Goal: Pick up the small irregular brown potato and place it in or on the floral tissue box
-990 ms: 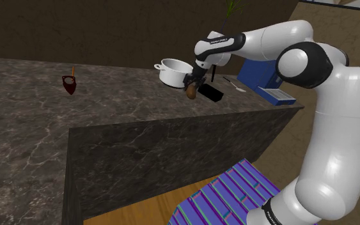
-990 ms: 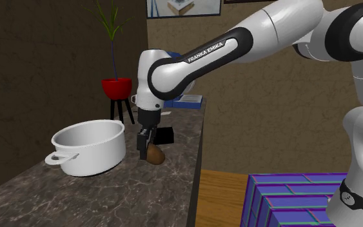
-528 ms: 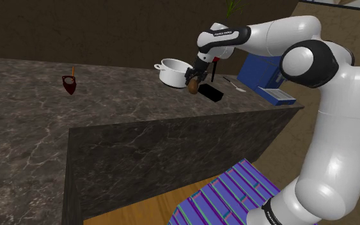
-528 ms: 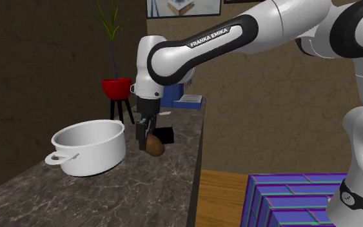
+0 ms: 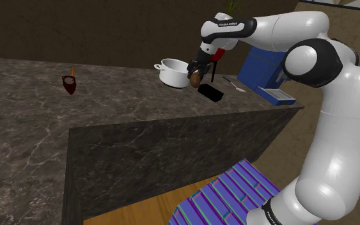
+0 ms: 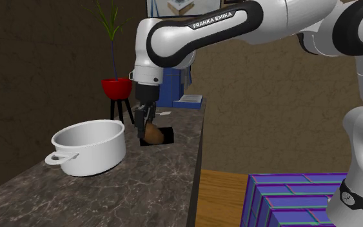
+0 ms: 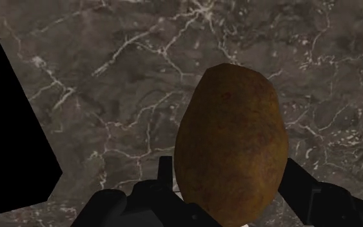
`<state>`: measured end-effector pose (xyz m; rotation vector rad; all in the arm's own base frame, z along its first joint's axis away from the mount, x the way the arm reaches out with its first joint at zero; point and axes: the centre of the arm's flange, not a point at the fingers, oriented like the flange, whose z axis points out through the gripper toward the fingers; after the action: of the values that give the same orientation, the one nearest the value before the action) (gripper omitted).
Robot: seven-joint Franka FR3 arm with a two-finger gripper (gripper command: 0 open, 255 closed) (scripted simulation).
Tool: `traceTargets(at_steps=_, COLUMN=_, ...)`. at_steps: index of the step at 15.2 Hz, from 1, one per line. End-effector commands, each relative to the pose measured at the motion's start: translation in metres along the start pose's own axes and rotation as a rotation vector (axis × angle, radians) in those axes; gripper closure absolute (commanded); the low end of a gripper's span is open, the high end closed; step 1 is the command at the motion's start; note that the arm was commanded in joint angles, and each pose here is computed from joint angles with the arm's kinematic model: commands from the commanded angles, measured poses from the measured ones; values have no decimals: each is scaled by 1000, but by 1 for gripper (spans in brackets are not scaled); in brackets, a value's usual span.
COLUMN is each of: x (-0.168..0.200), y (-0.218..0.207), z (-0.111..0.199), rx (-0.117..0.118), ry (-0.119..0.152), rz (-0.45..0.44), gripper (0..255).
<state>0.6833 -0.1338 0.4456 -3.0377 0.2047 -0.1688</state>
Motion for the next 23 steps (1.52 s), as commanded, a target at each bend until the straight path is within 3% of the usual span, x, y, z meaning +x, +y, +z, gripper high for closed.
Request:
traceTargets(at_steps=1, x=1, y=-1, z=-11, rx=0, ry=0, rz=0, gripper=255)
traceTargets(at_steps=9, x=5, y=-5, z=-50, rx=0, ry=0, rz=0, gripper=255)
traceTargets(at_steps=23, x=36, y=172, z=-66, rx=0, ry=0, rz=0, gripper=255)
